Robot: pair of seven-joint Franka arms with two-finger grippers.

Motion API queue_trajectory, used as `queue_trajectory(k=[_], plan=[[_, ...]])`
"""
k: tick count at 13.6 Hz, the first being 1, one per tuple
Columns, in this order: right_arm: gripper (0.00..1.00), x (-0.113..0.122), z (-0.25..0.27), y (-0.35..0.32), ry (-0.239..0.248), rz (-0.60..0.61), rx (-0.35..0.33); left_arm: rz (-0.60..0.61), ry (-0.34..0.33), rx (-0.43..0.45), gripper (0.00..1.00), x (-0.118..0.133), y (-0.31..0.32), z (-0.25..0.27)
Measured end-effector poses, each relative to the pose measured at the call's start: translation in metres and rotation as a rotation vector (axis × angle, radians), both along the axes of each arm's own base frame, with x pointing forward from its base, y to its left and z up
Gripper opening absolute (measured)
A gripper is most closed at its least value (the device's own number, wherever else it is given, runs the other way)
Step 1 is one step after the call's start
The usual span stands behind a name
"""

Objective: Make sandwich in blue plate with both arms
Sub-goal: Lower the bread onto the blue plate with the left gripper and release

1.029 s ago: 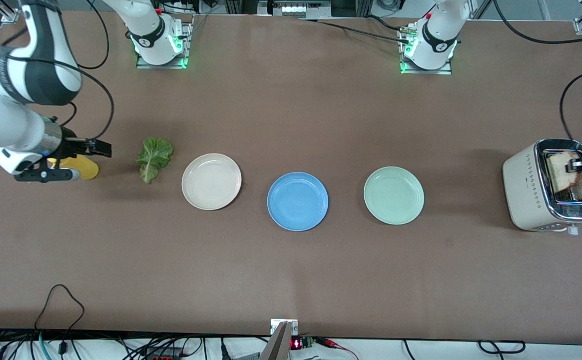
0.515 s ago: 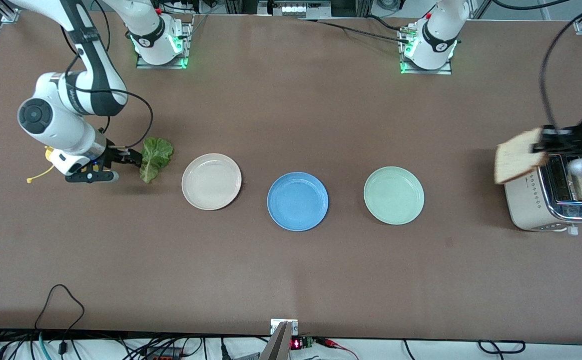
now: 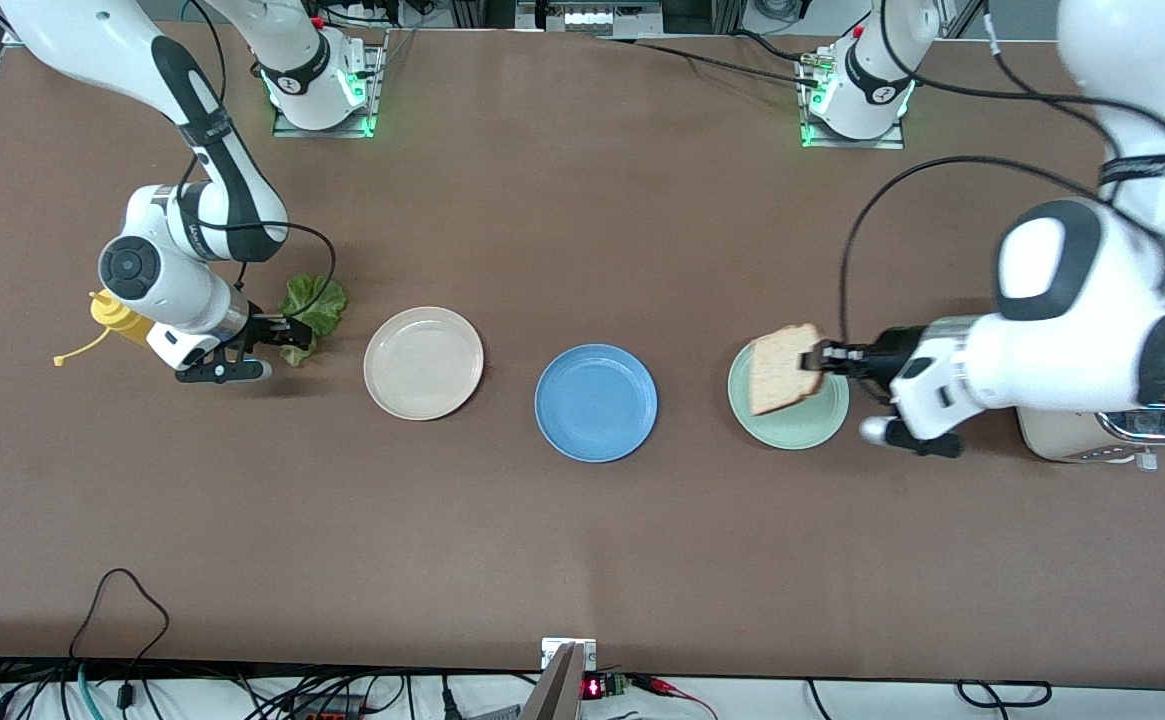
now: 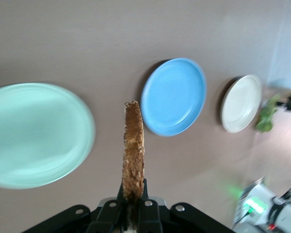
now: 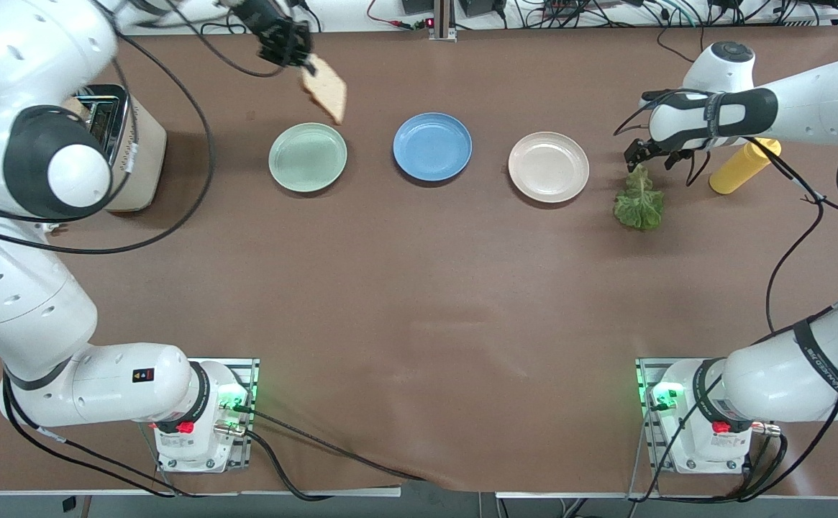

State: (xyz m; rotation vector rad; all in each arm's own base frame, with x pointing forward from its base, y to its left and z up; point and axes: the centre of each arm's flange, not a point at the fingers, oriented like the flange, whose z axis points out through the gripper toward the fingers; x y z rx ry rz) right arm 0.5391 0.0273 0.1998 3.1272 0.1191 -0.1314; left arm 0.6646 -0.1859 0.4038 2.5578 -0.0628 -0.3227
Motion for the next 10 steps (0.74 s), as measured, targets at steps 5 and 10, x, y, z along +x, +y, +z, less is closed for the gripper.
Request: queue_trajectory(k=[5,10], plan=[[1.0,-0.005,-0.016,0.012,0.028,0.022,-0.001,0.112,0.018,-0.069,0.08,-0.026,-0.138,-0.065],[0.66,-0.005,-0.018,0.011,0.032,0.029,-0.001,0.187,0.02,-0.099,0.08,-0.042,-0.193,-0.12]])
